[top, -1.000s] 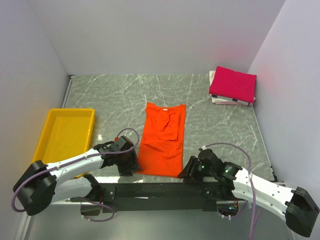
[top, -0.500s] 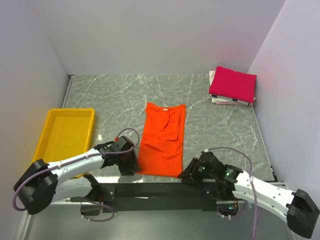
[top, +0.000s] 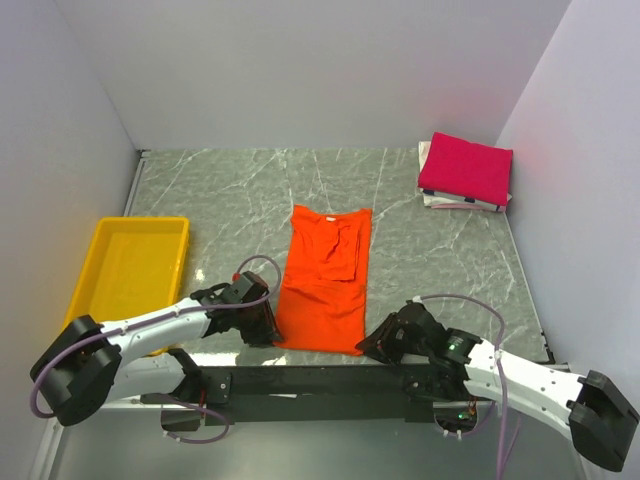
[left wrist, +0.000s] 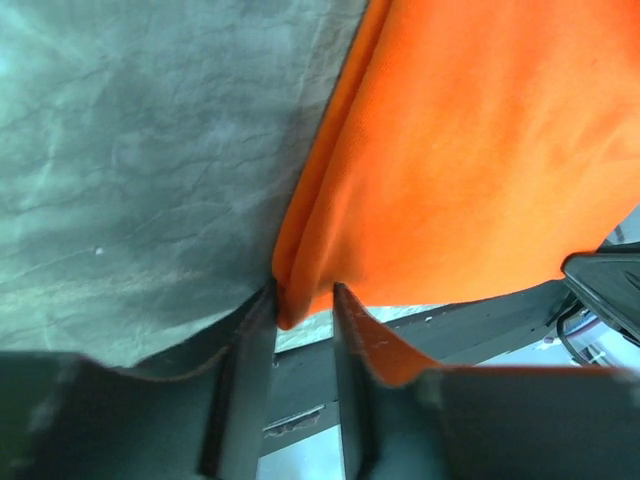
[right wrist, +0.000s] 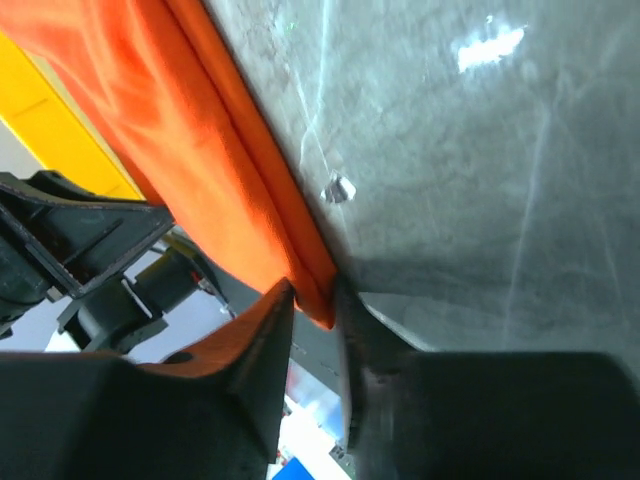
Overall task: Fold and stack the t-shirts
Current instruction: Fold the tshirt
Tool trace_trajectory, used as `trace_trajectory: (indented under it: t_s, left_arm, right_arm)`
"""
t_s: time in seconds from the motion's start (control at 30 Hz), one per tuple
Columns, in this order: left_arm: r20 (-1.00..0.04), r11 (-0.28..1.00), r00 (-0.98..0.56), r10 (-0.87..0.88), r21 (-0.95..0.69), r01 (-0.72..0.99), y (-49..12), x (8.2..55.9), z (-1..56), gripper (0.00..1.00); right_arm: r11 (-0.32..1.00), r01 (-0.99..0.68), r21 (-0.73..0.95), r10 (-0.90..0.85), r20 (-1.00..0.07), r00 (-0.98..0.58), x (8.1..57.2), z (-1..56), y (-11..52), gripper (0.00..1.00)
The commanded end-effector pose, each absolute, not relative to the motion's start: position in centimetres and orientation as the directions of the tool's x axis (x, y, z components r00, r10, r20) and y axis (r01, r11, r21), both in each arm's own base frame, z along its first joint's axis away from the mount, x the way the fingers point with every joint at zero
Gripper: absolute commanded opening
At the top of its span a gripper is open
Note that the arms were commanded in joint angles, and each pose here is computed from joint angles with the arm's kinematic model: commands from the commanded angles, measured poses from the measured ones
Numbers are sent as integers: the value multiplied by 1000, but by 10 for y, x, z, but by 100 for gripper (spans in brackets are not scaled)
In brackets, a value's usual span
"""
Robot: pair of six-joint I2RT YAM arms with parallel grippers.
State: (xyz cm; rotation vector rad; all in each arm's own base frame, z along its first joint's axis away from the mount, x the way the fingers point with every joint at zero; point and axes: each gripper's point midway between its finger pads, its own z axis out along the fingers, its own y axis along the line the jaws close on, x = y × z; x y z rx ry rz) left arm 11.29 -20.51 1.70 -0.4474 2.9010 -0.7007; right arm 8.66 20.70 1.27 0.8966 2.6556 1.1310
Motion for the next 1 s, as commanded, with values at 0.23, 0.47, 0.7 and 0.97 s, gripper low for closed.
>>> trace_trajectory:
  t_s: [0.23,0.47,0.7,0.97]
  left_arm:
    - [-127,885,-949,-290,-412,-215,-191,118,11,1]
    - [-129,880,-956,-264,-437,-184,-191,96,21,1]
    - [-142,857,-964,-224,-500,-126,-209,61,46,1]
    - [-335,876,-913,-234,-480,-49,-215,130,113,0]
  right_arm:
    - [707,332,625,457,-45,-889,85,-2,193,0]
    - [821,126,557,235,-128,-964,55,8,193,0]
    - [888,24,459,155,-249,-956,49,32,195,0]
    - [918,0,397,187,-433,-882,97,99,186,0]
